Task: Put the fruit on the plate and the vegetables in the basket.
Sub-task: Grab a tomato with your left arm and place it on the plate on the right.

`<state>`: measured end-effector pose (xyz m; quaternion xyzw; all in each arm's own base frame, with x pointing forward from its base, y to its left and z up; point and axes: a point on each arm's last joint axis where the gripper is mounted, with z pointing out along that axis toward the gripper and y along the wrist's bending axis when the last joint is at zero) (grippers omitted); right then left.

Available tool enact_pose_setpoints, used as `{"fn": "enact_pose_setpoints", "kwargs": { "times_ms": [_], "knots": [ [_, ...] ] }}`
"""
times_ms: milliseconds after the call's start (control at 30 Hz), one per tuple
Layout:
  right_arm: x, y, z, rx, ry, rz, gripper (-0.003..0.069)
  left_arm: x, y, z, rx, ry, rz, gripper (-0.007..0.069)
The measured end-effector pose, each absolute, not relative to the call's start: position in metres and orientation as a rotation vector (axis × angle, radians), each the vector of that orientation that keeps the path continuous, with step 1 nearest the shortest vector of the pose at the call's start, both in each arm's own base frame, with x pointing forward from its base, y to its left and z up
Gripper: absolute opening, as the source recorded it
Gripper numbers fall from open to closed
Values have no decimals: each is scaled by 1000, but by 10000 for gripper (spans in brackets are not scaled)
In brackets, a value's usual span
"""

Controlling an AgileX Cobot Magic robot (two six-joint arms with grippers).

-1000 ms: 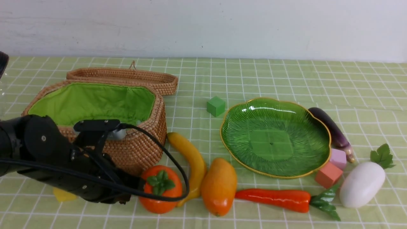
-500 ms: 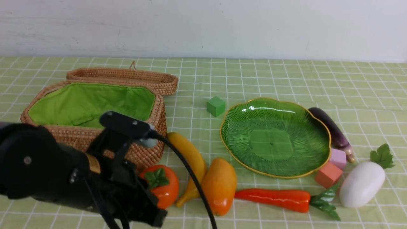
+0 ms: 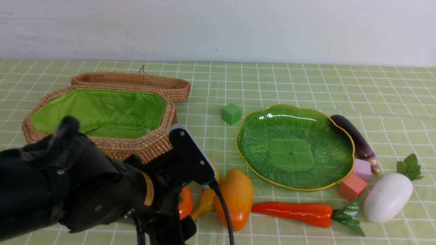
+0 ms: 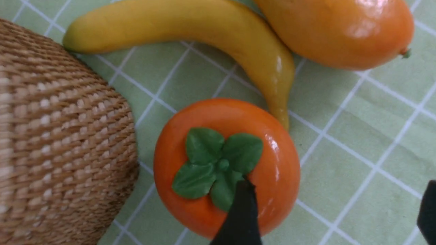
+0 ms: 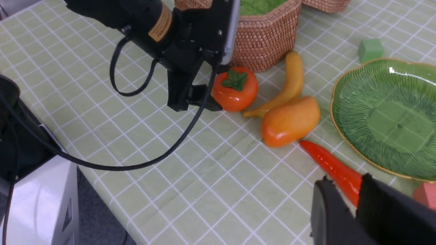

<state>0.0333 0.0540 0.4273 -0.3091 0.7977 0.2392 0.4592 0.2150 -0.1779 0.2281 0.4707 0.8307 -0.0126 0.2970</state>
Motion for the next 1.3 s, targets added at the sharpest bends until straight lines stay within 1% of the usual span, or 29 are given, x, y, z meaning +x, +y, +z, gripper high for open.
{"fn": "enact_pose_setpoints", "kwargs": {
  "times_ms": [67,100,133,167,300,333,433,567,667,700,733,767,967,1067,1167,1267,1300],
  "knots": [
    [33,54,427,-761,1964,589,140,218,-180,222,1271,2206,-16,656],
    [33,54,427,-761,1964,589,140,222,-182,214,1290,2204,2,660],
    [33,54,427,-761,1964,589,140,223,-183,213,1292,2203,4,660],
    [33,54,427,-761,1964,589,140,226,-184,205,1312,2215,27,652],
    [34,54,428,-754,1955,588,140,233,-185,188,1327,2245,96,590],
    [34,54,428,-754,1955,588,140,233,-185,187,1328,2246,99,587],
    [35,54,429,-747,1946,587,140,237,-186,185,1301,2241,129,528],
    [35,54,429,-747,1946,587,140,241,-185,183,1293,2235,169,484],
    [35,54,429,-747,1946,587,140,244,-184,181,1276,2246,206,420],
    [35,54,429,-748,1945,586,140,244,-184,181,1270,2250,208,409],
    [35,54,429,-754,1942,582,140,244,-184,180,1247,2269,215,376],
    [35,54,429,-756,1941,581,140,244,-183,180,1234,2279,215,376],
    [35,54,429,-766,1936,575,140,243,-183,183,1192,2304,220,376],
    [34,54,429,-768,1935,576,140,238,-178,190,1130,2347,203,360],
    [34,54,429,-768,1934,578,140,230,-174,201,1038,2392,141,358],
    [34,54,429,-768,1934,578,140,224,-172,217,991,2373,79,358],
    [34,54,429,-768,1934,578,140,224,-171,218,990,2371,76,358]
  ]
}}
